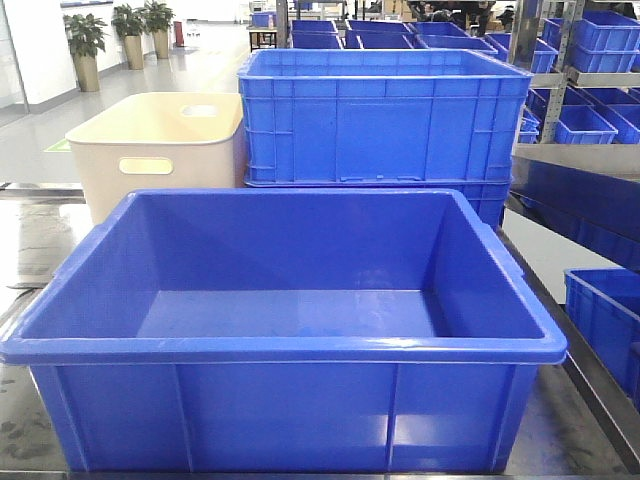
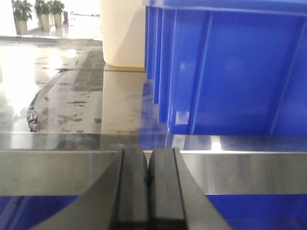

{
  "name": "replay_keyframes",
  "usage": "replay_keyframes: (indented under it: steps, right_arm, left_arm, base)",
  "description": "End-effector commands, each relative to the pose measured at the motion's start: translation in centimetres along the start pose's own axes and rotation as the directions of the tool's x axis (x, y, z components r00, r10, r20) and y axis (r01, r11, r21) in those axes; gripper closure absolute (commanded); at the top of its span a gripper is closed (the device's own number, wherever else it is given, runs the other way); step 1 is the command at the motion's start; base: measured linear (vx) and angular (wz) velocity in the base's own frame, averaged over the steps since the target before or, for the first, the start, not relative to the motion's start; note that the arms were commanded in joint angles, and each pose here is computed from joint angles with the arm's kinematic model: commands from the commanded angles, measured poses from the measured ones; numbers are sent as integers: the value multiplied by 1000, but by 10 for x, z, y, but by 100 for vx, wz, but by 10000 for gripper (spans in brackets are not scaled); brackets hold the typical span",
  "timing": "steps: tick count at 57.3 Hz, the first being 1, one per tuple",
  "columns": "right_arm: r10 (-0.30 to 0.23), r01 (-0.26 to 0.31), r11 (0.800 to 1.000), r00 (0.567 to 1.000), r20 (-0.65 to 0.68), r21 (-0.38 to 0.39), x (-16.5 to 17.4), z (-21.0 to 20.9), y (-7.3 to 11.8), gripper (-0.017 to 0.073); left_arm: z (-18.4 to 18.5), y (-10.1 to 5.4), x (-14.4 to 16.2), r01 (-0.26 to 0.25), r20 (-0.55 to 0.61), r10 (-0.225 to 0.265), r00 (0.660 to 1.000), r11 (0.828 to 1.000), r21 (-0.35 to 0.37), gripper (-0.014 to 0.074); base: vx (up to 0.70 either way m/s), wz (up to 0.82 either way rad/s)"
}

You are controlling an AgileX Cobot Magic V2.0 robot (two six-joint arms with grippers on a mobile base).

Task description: Pick red and yellow blocks into blue bin

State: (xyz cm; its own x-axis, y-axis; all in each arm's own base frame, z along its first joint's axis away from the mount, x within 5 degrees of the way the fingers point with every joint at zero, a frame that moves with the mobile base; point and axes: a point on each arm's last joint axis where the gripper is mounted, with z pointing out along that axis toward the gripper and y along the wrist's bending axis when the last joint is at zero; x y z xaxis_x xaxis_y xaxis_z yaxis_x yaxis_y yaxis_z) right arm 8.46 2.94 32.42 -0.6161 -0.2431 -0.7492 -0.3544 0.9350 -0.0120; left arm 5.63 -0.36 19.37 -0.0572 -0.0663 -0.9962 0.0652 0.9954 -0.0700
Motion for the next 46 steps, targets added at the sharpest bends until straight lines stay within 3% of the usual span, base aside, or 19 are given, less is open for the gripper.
replay_keyframes:
  steps: [1, 5, 15, 46]
  right_arm:
    - [-7, 6, 1000, 996, 87, 13, -12, -5, -1, 570]
    - [-7, 6, 1000, 996, 87, 13, -12, -5, -1, 570]
    - [-7, 6, 1000, 996, 87, 13, -12, -5, -1, 570]
    - [-7, 6, 1000, 996, 87, 13, -12, -5, -1, 570]
  left_arm:
    - [-3, -1, -14, -19, 124, 18, 992, 1000, 9, 594]
    - [-3, -1, -15, -49, 130, 48, 990, 999, 6, 594]
    - [-4, -2, -19, -65, 182, 63, 981, 998, 7, 594]
    - [-4, -2, -21, -49, 194, 46, 980, 999, 11, 594]
  base:
    - [0, 0]
    - [0, 0]
    - [0, 0]
    - [0, 0]
